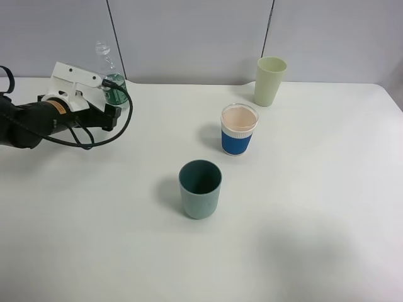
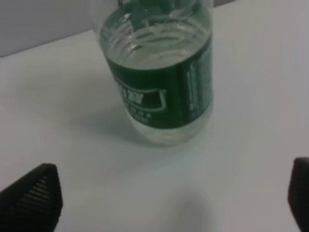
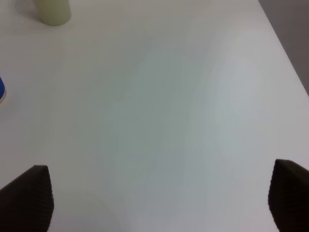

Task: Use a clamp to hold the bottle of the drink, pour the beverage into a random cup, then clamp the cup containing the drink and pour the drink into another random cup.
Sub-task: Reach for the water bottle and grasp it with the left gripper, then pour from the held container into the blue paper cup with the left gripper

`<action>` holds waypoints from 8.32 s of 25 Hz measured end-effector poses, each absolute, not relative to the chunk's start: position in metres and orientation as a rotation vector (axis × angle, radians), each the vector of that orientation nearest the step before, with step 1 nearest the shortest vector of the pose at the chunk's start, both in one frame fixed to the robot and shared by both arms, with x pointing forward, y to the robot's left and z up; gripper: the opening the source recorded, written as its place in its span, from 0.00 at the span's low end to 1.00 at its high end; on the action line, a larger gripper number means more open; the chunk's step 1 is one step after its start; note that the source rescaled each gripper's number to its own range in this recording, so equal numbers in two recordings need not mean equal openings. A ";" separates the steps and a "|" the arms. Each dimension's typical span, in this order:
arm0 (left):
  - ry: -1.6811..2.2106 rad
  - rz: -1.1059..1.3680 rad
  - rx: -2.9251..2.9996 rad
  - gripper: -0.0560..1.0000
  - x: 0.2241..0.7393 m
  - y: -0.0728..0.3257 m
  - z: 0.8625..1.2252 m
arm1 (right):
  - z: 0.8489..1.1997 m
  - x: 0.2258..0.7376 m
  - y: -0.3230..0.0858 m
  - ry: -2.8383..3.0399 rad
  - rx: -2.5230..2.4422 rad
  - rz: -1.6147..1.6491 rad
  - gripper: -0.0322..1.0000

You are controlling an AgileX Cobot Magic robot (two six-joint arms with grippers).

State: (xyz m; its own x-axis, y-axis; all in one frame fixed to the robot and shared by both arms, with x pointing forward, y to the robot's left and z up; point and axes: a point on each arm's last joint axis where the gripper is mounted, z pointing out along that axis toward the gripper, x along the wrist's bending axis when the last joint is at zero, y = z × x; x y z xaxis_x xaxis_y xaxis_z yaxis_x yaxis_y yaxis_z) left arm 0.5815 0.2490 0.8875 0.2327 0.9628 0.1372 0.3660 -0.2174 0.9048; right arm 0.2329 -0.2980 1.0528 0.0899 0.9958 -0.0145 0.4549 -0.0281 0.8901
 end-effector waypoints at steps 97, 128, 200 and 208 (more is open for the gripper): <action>0.761 1.465 1.979 0.07 0.553 0.122 0.980 | 1.053 0.233 -0.298 1.470 1.595 0.883 0.71; 0.226 1.726 2.401 0.07 0.564 0.062 0.958 | 1.053 0.233 -0.298 1.470 1.595 0.883 0.71; -0.257 1.924 2.344 0.07 0.577 0.037 0.959 | 1.053 0.233 -0.298 1.470 1.595 0.884 0.71; -0.266 1.921 2.354 0.07 0.578 0.037 0.956 | 1.053 0.233 -0.298 1.470 1.595 0.884 0.71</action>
State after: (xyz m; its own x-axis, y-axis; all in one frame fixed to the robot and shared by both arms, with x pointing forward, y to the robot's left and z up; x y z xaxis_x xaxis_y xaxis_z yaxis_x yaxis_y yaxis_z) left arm 0.5776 0.0368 0.9559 0.1930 -0.0770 0.9782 -0.1921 -0.9806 -0.0393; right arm 0.2329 -0.2980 1.0528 0.0903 0.9958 -0.0137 0.4548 -0.0290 0.8901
